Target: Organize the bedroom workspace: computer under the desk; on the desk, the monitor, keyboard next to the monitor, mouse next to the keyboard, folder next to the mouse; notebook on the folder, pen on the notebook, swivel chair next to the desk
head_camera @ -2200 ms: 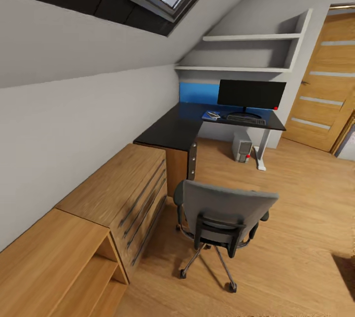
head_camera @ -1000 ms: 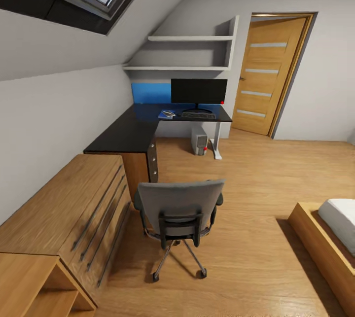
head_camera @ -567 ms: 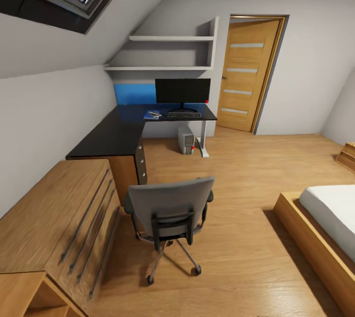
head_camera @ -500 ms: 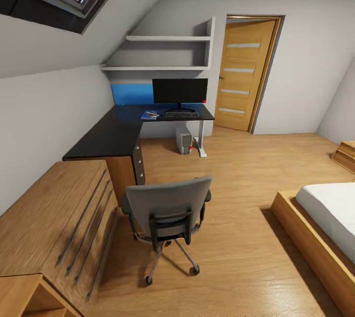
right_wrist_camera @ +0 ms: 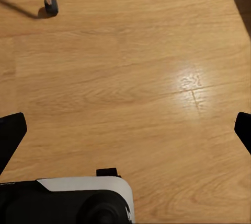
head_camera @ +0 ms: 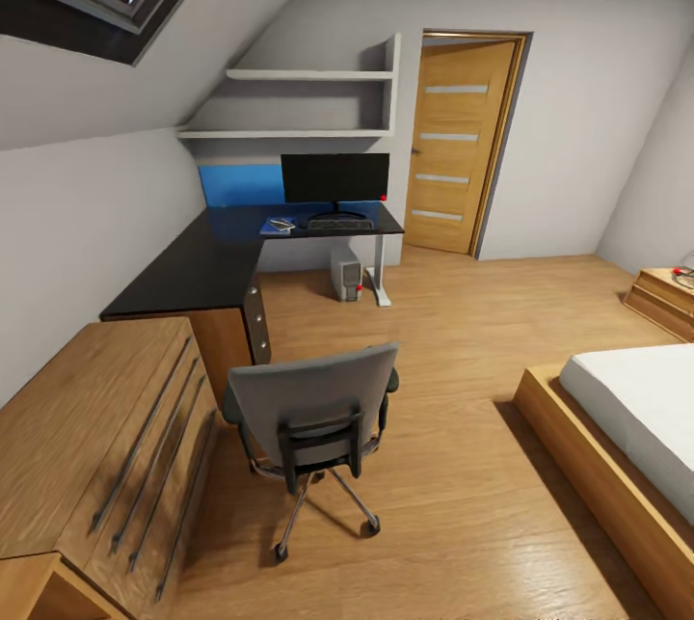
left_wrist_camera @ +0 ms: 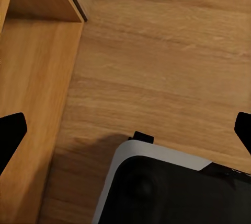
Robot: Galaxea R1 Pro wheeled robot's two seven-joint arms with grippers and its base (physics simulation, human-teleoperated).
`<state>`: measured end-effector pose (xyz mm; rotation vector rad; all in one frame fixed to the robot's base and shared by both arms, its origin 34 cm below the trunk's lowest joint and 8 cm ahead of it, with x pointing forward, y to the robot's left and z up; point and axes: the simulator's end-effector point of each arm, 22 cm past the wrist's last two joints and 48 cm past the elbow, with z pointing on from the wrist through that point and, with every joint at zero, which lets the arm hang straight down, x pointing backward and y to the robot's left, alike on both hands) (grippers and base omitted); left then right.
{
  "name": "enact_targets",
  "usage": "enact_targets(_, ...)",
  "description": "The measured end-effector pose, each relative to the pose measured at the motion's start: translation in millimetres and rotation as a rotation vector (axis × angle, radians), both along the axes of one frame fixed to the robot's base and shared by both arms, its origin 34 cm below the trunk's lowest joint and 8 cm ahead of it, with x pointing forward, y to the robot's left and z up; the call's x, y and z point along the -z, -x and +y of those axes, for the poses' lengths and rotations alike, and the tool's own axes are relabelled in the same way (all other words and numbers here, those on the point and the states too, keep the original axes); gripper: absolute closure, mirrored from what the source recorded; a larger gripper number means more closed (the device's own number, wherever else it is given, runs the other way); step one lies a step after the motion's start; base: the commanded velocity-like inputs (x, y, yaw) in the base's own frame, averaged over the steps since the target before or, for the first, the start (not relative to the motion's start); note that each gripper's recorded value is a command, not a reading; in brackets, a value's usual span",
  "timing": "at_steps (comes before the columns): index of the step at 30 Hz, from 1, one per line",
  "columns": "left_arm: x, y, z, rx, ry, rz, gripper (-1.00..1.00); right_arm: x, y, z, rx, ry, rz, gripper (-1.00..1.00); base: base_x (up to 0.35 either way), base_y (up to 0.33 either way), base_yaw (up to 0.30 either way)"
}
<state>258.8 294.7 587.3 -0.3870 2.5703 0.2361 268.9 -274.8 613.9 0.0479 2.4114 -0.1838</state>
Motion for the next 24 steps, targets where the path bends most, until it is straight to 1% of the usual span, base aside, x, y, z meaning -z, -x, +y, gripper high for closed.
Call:
enact_targets(3, -0.6, -1.2, 0.3, -0.001, -0.001, -0.005, -1.00, -0.1, -1.6, -0.6, 0.000, -0.001, -0.002, -1.00, 0.000, 0.000, 0.000)
enact_targets(6, 2.7, -2.7, -0.4, 0.001, -0.003, -0.006, -1.00, 1.2, -11.8, 3.7, 0.002, -0.012, -0.024, -1.00, 0.000, 0.000, 0.000)
enact_targets(7, -3.2, -41.4, -25.2, 0.011, 0.047, -0.086, -1.00, -4.4, -34.6, 19.2, -0.002, -0.047, -0.079, -1.00, 0.000, 0.000, 0.000)
enact_targets(8, -8.7, -64.2, -36.2, 0.007, 0.069, -0.135, -1.00, -6.9, -45.1, 23.8, 0.011, -0.063, -0.104, -1.00, 0.000, 0.000, 0.000)
enact_targets(9, -12.7, -81.4, -43.7, -0.011, 0.077, -0.159, -1.00, -12.4, -63.7, 33.2, 0.015, -0.088, -0.146, -1.00, 0.000, 0.000, 0.000)
enact_targets(10, -12.4, -95.1, -56.2, -0.035, 0.087, -0.128, -1.00, -21.2, -94.6, 34.6, 0.028, -0.101, -0.204, -1.00, 0.000, 0.000, 0.000)
enact_targets(11, -13.1, -105.7, -64.6, -0.034, 0.092, -0.105, -1.00, -29.9, -128.9, 32.9, 0.032, -0.102, -0.256, -1.00, 0.000, 0.000, 0.000)
enact_targets(12, -14.0, -113.8, -70.0, -0.028, 0.094, -0.094, -1.00, -37.1, -156.9, 32.4, 0.032, -0.102, -0.295, -1.00, 0.000, 0.000, 0.000)
enact_targets(13, -21.6, -146.7, -84.2, -0.004, 0.107, -0.086, -1.00, -42.1, -198.7, 32.1, 0.037, -0.102, -0.303, -1.00, 0.000, 0.000, 0.000)
enact_targets(14, -29.6, -176.9, -91.4, 0.008, 0.116, -0.107, -1.00, -60.0, -255.6, 35.8, 0.021, -0.104, -0.348, -1.00, 0.000, 0.000, 0.000)
enact_targets(15, -33.0, -192.0, -98.7, 0.017, 0.126, -0.108, -1.00, -57.1, -266.1, 37.6, 0.019, -0.104, -0.321, -1.00, 0.000, 0.000, 0.000)
enact_targets(16, -41.2, -220.4, -107.6, 0.030, 0.138, -0.117, -1.00, -61.4, -293.6, 42.2, 0.012, -0.107, -0.302, -1.00, 0.000, 0.000, 0.000)
enact_targets(17, -48.5, -243.5, -111.6, 0.042, 0.141, -0.129, -1.00, -69.9, -319.0, 47.2, 0.003, -0.110, -0.305, -1.00, 0.000, 0.000, 0.000)
enact_targets(18, -51.3, -254.2, -112.9, 0.045, 0.143, -0.133, -1.00, -72.3, -328.6, 49.0, 0.003, -0.112, -0.304, -1.00, 0.000, 0.000, 0.000)
enact_targets(19, -58.3, -274.1, -115.1, 0.055, 0.145, -0.143, -1.00, -78.9, -346.0, 53.9, -0.003, -0.116, -0.305, -1.00, 0.000, 0.000, 0.000)
enact_targets(20, -69.9, -301.6, -117.2, 0.065, 0.147, -0.162, -1.00, -91.8, -374.5, 60.8, -0.011, -0.121, -0.307, -1.00, 0.000, 0.000, 0.000)
enact_targets(21, -80.6, -323.7, -119.6, 0.072, 0.150, -0.184, -1.00, -97.3, -387.0, 64.5, -0.015, -0.124, -0.306, -1.00, 0.000, 0.000, 0.000)
enact_targets(23, -88.9, -340.9, -125.3, 0.077, 0.159, -0.204, -1.00, -103.5, -402.9, 74.9, -0.024, -0.134, -0.300, -1.00, 0.000, 0.000, 0.000)
enact_targets(24, -93.2, -348.7, -130.5, 0.080, 0.166, -0.215, -1.00, -106.6, -409.6, 85.4, -0.031, -0.145, -0.296, -1.00, 0.000, 0.000, 0.000)
